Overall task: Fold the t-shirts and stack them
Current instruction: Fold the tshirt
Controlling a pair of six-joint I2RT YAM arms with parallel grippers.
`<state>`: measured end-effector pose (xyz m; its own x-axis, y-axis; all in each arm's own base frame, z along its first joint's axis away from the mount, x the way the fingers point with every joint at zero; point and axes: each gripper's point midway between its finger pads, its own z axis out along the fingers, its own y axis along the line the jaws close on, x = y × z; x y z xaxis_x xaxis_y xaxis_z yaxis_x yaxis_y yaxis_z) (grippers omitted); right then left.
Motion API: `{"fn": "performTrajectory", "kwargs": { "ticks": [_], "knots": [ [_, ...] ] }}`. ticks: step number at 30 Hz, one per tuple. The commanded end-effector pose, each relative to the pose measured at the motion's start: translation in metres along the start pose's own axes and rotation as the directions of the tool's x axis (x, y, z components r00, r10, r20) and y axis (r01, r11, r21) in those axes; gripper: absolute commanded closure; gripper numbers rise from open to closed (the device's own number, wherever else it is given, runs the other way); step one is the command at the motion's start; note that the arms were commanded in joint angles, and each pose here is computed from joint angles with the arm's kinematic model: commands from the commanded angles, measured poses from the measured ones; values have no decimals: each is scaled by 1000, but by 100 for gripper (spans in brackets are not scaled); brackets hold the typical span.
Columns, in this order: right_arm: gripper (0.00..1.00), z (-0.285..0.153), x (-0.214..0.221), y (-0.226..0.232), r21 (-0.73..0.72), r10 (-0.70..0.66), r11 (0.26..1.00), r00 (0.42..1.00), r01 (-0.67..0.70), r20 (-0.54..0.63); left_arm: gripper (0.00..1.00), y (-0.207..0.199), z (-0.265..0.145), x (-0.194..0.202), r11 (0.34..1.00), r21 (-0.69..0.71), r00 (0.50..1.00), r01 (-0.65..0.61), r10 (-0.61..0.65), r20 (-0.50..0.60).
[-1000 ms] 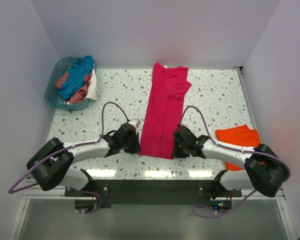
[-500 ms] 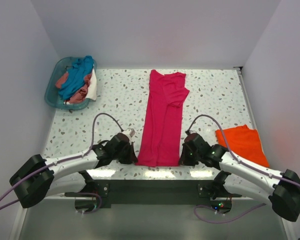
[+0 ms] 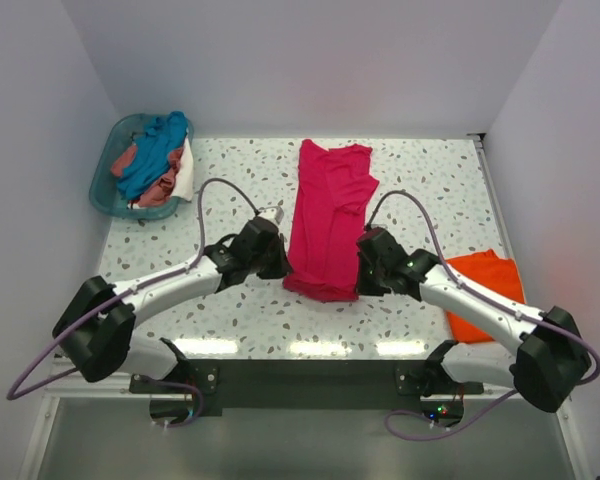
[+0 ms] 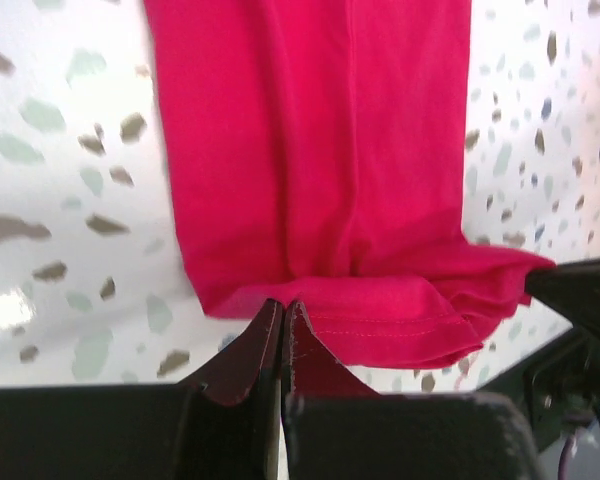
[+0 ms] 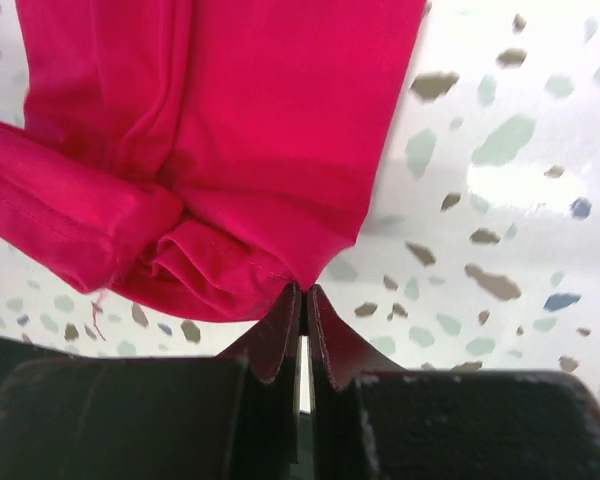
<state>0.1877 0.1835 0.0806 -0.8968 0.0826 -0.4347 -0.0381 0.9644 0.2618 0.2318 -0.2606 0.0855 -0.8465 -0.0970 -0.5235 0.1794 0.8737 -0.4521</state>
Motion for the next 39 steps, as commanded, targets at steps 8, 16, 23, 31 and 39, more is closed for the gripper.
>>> {"fn": "performTrajectory", "kwargs": {
  "ticks": [8, 16, 23, 31, 39],
  "knots": [
    [97, 35, -114, -14, 39, 83, 995, 987, -89, 135, 100, -6, 60, -110, 998, -24, 984, 59, -54, 170],
    [99, 58, -169, -25, 24, 145, 988, 976, -151, 162, 100, -2, 93, -159, 997, -47, 979, 65, -54, 194],
    [100, 74, -191, -32, 14, 179, 983, 970, -184, 164, 100, -1, 108, -192, 998, -39, 975, 55, -45, 216],
    [83, 95, -223, -42, -17, 230, 973, 961, -230, 154, 82, 23, 136, -207, 997, -21, 982, 70, -65, 175],
    [50, 89, -245, -52, -17, 219, 976, 963, -219, 154, 30, 36, 102, -246, 998, 23, 958, 51, -55, 281]
  ]
}}
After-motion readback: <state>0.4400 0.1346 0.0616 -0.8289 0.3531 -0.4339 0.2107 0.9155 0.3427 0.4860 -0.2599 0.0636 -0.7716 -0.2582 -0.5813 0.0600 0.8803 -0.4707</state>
